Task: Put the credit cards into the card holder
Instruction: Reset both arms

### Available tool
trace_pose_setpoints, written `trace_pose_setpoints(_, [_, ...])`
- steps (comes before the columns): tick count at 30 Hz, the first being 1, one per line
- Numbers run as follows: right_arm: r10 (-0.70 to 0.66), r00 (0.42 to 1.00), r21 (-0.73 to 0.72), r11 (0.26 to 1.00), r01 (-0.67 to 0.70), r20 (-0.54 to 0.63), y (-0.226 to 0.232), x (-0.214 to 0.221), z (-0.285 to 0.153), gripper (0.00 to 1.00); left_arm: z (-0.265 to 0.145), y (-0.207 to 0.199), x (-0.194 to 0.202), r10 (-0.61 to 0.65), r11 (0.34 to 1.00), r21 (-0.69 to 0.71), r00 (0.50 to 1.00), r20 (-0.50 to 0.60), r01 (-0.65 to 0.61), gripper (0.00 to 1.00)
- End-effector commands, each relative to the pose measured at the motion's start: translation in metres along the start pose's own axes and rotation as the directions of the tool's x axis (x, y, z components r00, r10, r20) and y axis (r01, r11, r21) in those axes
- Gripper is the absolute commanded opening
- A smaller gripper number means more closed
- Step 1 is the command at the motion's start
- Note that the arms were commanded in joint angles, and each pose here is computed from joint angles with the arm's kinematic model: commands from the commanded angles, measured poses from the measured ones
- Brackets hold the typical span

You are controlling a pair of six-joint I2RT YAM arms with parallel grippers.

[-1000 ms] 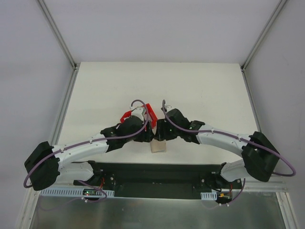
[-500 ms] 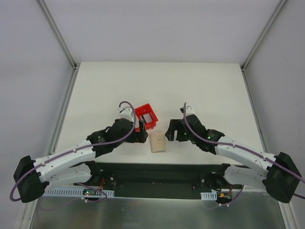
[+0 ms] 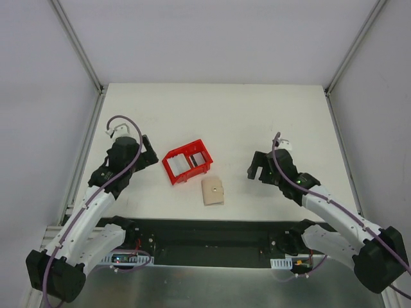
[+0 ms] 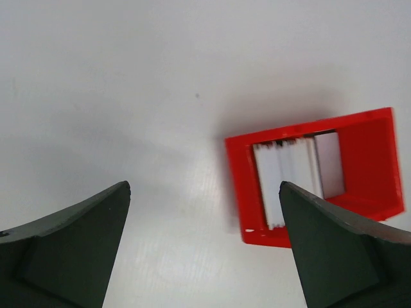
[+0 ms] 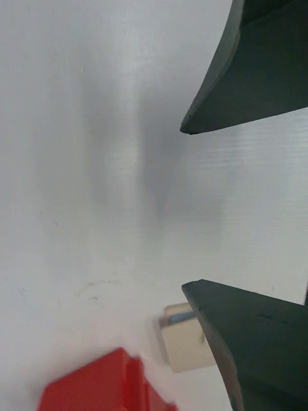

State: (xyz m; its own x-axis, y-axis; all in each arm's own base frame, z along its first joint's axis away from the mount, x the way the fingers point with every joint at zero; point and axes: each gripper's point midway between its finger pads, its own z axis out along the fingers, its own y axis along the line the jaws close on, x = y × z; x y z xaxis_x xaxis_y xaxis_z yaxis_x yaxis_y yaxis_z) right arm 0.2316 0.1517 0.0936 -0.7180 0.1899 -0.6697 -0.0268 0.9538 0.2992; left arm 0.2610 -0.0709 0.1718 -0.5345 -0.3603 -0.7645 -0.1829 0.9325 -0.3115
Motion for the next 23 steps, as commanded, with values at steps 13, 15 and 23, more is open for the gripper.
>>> trace_pose_setpoints(13, [-0.154, 0.934, 0.595, 0.8, -0.073, 0.322, -0.158, -0.073, -0.041, 0.96, 0.013, 0.05, 0.031, -0.16, 0.967, -0.207, 0.987, -0.034, 0.15, 0.99])
trace_pose_setpoints(15, [-0.194, 0.933, 0.647, 0.761, -0.052, 0.302, -0.175, -0.068, -0.032, 0.96, 0.013, 0.05, 0.028, -0.161, 0.965, -0.212, 0.987, -0.025, 0.152, 0.99])
trace_pose_setpoints(23, [-0.135, 0.931, 0.641, 0.757, -0.123, 0.339, -0.209, -0.073, -0.002, 0.96, 0.015, 0.055, 0.028, -0.154, 0.964, -0.219, 0.988, 0.0, 0.151, 0.99])
